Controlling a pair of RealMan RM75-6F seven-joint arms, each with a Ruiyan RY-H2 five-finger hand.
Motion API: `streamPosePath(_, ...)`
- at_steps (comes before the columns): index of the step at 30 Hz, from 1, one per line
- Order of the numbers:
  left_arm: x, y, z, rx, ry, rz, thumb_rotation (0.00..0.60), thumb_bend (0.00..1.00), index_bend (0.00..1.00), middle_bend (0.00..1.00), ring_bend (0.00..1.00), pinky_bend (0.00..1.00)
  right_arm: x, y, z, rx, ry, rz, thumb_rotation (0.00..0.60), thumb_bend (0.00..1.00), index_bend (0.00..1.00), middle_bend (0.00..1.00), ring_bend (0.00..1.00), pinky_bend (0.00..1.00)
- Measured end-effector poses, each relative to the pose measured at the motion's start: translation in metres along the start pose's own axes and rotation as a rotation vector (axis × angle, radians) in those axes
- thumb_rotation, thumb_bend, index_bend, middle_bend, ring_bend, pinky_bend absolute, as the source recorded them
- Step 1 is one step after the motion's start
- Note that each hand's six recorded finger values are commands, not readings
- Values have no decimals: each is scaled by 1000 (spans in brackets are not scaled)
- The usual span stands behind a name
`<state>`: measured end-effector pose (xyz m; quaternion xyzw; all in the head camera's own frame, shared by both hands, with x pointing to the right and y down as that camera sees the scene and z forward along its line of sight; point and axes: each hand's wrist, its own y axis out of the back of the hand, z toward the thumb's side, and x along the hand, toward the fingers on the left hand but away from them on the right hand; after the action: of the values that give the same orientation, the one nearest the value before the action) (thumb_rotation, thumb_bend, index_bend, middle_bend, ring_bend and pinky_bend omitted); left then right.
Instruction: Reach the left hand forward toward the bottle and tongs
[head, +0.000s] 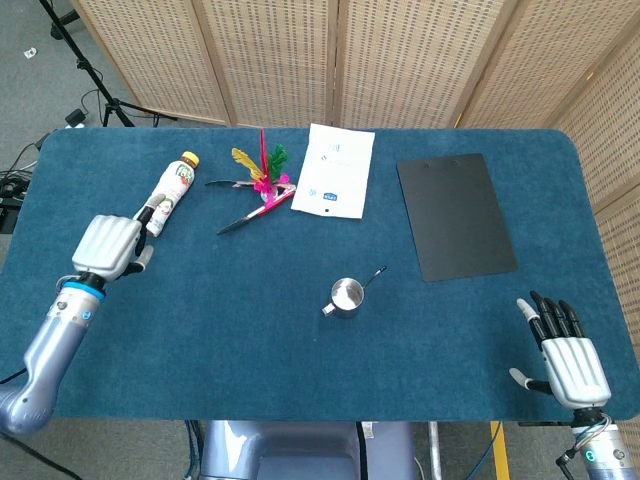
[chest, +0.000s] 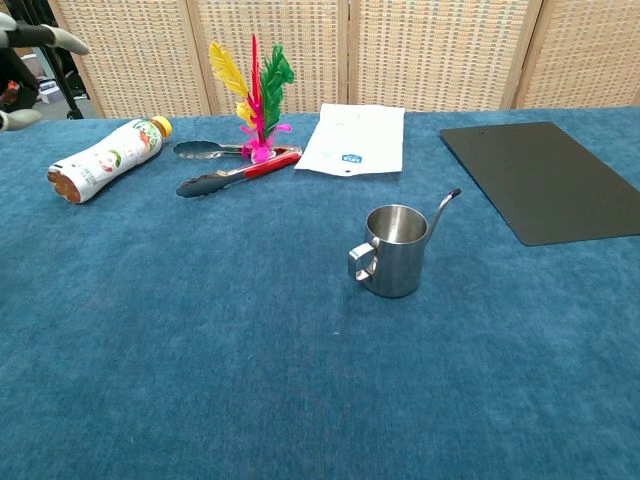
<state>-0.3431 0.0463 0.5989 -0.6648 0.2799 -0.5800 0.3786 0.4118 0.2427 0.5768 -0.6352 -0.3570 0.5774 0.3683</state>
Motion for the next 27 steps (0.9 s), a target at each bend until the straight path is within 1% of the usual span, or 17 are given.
streamPosePath(6,32,-5,12,37,34,-71,600,469,0,735,781,525,-2,-3,-1,-7,-1,18,600,105,0,0,0,0)
streamPosePath(10,55,-8,20,57,60,-89,600,510,0,737,796,547,-5,-7,-3,-10,-5,34,600,105,0,0,0,0)
streamPosePath(12,67,-10,26,62,68,-95,600,532,0,747,802,573,-7,-8,-3,-11,-7,38,600,105,0,0,0,0)
streamPosePath(14,75,-12,31,70,70,-95,600,533,0,760,802,593,-8,-9,-4,-13,-10,42,600,105,0,0,0,0)
streamPosePath(19,93,-16,49,79,54,-80,600,529,0,761,802,599,-10,-10,-7,-16,-16,46,600,105,0,0,0,0)
streamPosePath(27,109,-18,72,52,17,-91,600,526,0,762,802,599,-12,-13,-7,-18,-16,58,600,105,0,0,0,0)
